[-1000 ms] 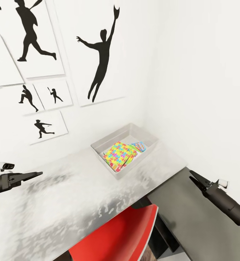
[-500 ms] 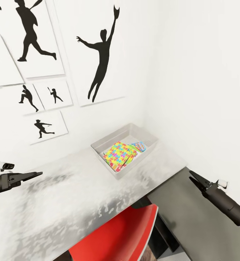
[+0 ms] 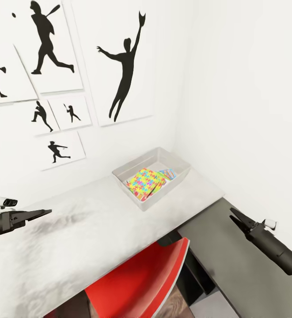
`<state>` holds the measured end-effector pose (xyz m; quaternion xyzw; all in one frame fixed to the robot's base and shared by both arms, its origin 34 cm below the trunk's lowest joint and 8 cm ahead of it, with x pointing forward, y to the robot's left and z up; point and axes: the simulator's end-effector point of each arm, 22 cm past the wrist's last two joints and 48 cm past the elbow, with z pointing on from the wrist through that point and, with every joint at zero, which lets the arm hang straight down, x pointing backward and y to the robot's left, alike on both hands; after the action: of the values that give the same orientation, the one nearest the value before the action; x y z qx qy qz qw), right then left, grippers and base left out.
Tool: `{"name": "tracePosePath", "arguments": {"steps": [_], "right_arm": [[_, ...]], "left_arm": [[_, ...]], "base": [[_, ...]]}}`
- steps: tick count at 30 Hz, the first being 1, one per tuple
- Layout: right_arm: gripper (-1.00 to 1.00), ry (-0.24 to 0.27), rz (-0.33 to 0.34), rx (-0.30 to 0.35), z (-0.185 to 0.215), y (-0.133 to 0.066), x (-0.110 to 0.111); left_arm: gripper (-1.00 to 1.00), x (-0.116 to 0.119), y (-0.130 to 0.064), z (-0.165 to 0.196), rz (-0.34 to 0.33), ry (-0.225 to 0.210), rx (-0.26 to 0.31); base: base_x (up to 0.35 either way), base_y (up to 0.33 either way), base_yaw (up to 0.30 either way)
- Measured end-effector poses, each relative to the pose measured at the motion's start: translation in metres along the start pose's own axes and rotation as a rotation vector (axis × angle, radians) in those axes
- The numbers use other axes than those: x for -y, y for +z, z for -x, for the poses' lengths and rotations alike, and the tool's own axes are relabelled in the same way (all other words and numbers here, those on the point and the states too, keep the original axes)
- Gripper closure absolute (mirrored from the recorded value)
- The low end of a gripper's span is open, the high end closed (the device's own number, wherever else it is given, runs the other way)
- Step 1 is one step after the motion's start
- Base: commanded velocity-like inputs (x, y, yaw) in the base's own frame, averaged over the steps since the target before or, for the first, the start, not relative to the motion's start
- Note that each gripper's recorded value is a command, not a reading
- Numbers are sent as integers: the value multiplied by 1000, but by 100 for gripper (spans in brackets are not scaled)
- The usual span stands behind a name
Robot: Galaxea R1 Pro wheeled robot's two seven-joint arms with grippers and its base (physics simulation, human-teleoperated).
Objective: Put all the toys in the child's room - the three board games (two on the bed and one on the table), the two jigsaw puzzles on the table, and the tennis ball on the table - inside the toy box on the table in the child's room.
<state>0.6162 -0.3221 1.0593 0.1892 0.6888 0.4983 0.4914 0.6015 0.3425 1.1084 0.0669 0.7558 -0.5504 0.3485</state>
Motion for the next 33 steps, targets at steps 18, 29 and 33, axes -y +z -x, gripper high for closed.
{"name": "tracePosePath", "arguments": {"steps": [18, 29, 33], "right_arm": [[-100, -5, 26, 16, 4, -1, -14], [-100, -14, 40, 25, 8, -2, -22], [-100, -18, 45, 27, 9, -3, -25]], "left_arm": [[-100, 13, -3, 5, -11, 26, 10], [-100, 21, -5, 9, -16, 43, 17], [-100, 24, -6, 10, -17, 50, 19]], "base": [[-3, 0, 0], [0, 0, 0], [0, 0, 0]]}}
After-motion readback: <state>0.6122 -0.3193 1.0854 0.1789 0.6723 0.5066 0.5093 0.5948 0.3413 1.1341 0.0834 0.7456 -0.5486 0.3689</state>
